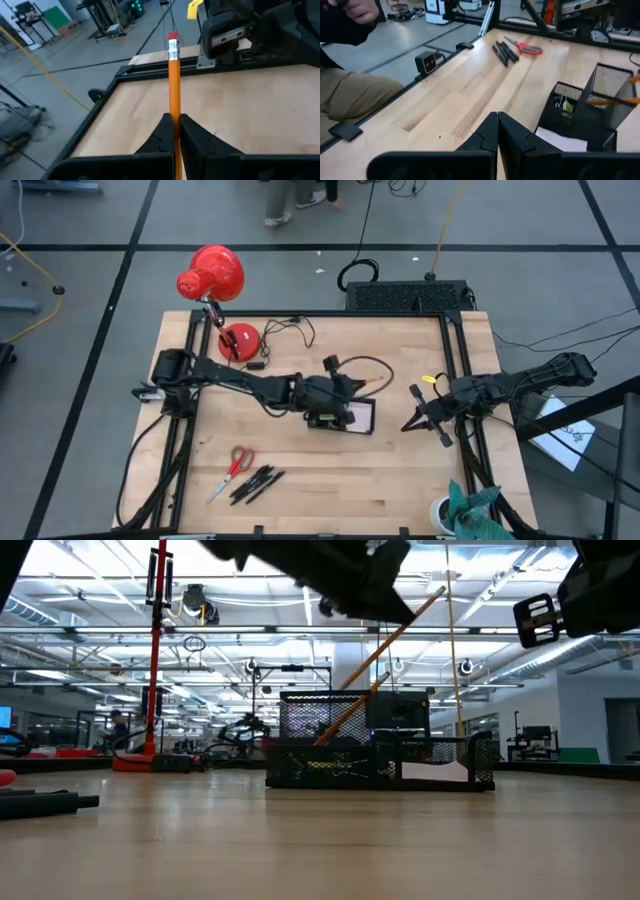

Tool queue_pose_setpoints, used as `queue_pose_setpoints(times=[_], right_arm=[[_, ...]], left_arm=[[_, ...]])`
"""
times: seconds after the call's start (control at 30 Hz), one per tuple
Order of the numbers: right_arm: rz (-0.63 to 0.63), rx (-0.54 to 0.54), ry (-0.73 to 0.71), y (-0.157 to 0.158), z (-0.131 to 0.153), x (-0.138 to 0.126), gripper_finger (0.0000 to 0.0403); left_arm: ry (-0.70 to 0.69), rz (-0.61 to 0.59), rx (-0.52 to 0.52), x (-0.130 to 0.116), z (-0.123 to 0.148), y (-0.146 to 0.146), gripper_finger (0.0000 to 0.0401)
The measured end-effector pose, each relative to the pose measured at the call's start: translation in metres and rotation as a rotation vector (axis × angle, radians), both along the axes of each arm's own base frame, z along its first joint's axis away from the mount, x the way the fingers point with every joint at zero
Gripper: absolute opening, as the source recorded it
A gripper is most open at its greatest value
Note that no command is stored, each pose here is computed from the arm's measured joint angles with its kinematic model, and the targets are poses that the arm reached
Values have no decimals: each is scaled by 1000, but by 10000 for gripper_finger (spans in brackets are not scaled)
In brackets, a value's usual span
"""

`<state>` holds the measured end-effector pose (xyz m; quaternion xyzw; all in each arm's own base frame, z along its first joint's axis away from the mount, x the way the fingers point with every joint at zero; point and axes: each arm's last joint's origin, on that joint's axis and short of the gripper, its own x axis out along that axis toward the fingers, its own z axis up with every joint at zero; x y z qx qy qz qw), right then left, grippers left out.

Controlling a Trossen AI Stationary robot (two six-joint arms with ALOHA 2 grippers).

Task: Pick and place office supplies into organizer
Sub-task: Put the orange pencil into the desk organizer

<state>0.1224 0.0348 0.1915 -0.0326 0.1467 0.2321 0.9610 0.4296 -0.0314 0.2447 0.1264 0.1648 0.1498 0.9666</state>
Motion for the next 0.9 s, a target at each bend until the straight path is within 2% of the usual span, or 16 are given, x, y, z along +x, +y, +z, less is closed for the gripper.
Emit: queue_pose_setpoints(times=[0.1, 0.2, 0.33, 0.57, 0.7, 0.9], right_arm=[[-3, 6, 18, 0, -1, 0, 0], [-9, 20, 31, 0, -2, -1, 0], [-11, 21, 46, 0, -3, -1, 0], [-17, 37, 53, 0, -3, -1, 0], [-18, 37, 52, 0, -3, -1, 0], [-18, 37, 51, 0, -3, -1, 0]], left_arm=[[-71, -20, -49, -10, -11, 3, 8], [-94, -33, -56, -20, -27, 0, 20], [-86, -34, -79, -33, -50, 0, 22], [-103, -20, -98, -51, -74, 4, 5], [-59, -7, -123, -62, -89, 5, 20], [-48, -5, -142, -66, -95, 5, 26]])
